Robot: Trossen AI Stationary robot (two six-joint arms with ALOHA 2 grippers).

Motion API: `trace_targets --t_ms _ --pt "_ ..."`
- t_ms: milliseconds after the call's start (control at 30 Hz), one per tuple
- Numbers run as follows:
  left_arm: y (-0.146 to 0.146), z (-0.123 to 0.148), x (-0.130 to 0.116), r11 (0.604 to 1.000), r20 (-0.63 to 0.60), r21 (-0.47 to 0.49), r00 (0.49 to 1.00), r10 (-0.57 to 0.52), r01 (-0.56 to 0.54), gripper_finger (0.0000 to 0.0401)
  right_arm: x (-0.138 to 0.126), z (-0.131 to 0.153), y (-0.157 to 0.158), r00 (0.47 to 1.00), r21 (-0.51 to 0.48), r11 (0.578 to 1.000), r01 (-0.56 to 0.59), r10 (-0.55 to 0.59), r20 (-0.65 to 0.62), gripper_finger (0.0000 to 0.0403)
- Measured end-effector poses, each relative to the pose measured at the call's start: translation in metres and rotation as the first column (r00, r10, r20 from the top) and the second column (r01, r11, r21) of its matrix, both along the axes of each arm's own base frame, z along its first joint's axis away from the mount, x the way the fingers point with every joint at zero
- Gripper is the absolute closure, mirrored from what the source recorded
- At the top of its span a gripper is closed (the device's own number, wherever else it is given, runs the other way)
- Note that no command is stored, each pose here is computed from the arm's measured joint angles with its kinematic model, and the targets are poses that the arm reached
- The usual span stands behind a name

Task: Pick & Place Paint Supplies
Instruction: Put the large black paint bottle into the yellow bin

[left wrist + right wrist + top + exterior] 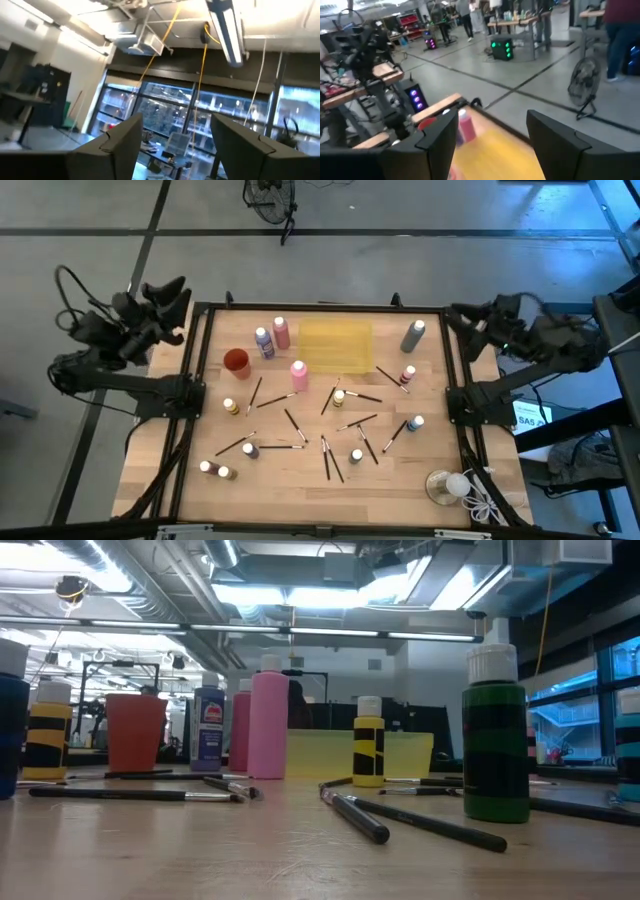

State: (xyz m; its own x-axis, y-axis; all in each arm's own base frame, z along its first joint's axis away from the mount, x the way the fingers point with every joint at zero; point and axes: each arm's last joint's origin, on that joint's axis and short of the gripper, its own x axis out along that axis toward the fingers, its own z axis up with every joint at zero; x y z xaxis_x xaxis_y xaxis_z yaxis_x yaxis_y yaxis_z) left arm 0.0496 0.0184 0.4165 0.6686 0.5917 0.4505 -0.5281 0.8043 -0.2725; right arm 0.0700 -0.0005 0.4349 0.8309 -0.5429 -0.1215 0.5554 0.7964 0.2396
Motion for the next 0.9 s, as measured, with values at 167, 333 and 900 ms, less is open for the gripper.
trace_targets --t_ms 167,333,900 --pt "0.000 0.045 0.003 1.000 -0.249 0.027 0.968 0.020 -0.013 0.0171 -0.015 0.034 -0.008 0.998 -0.007 0.998 0.060 -0.060 -0.031 0.0166" --pt "0.001 0.076 0.004 0.998 -0.473 0.031 0.879 0.066 -0.058 0.0171 -0.030 0.062 -0.015 0.983 0.005 0.987 0.160 -0.158 -0.098 0.0166" --pt "0.004 0.096 0.045 0.991 -0.663 0.112 0.736 0.134 -0.080 0.0185 0.012 0.094 -0.034 0.837 -0.086 0.884 0.460 -0.464 -0.290 0.0167"
